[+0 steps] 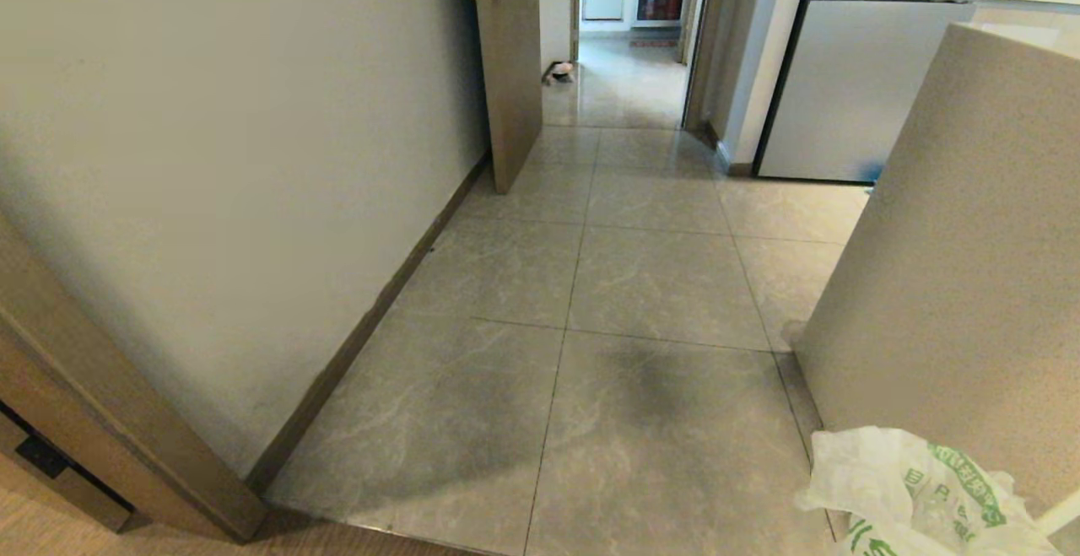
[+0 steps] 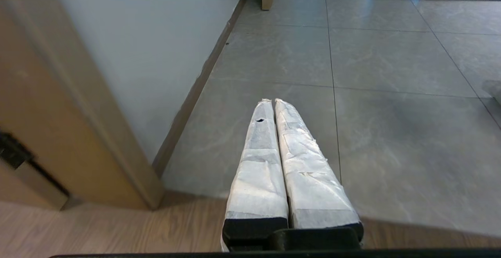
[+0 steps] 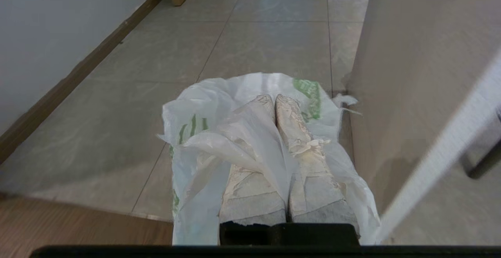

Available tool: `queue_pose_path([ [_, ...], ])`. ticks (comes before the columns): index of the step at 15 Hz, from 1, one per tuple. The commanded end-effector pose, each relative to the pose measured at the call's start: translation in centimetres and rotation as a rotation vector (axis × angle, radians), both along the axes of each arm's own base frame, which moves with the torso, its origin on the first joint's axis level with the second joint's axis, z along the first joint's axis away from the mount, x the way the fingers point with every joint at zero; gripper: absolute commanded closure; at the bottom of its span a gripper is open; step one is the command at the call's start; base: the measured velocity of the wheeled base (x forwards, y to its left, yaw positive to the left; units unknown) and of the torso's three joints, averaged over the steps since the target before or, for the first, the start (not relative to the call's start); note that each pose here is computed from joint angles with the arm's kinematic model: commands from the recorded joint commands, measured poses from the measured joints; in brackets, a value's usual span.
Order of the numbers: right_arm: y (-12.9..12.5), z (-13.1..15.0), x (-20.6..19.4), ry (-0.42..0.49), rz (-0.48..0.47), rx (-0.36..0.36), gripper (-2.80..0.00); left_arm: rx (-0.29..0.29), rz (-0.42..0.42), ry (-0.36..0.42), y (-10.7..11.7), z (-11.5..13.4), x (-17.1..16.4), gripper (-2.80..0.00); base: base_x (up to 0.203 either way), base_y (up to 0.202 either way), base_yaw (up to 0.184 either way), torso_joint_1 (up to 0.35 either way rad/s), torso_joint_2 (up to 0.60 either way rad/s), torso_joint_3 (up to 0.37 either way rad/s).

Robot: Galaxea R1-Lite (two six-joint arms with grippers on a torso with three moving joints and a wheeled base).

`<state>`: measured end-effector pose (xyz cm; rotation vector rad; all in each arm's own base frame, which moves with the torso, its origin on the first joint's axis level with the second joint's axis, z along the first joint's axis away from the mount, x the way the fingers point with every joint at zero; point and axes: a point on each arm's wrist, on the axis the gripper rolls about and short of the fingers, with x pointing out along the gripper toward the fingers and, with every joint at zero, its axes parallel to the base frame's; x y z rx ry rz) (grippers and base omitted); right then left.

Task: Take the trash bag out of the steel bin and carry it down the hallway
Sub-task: Put the trash bag at the door

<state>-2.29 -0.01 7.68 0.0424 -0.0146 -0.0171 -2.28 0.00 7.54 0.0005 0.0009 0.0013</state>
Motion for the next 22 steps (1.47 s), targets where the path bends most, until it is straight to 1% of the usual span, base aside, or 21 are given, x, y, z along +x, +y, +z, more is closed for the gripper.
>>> queue_pose_path([
  [1, 0.00, -0.03, 0.01, 0.000, -0.001, 0.001, 0.00, 0.000, 0.000, -0.001, 0.00, 0.00, 0.00, 0.00, 0.195, 0.000, -0.003, 0.002, 0.00, 0.007],
  [22, 0.00, -0.03, 0.01, 0.000, 0.001, 0.002, 0.00, 0.000, 0.000, -0.001, 0.00, 0.00, 0.00, 0.00, 0.182, 0.000, -0.003, 0.001, 0.00, 0.003],
])
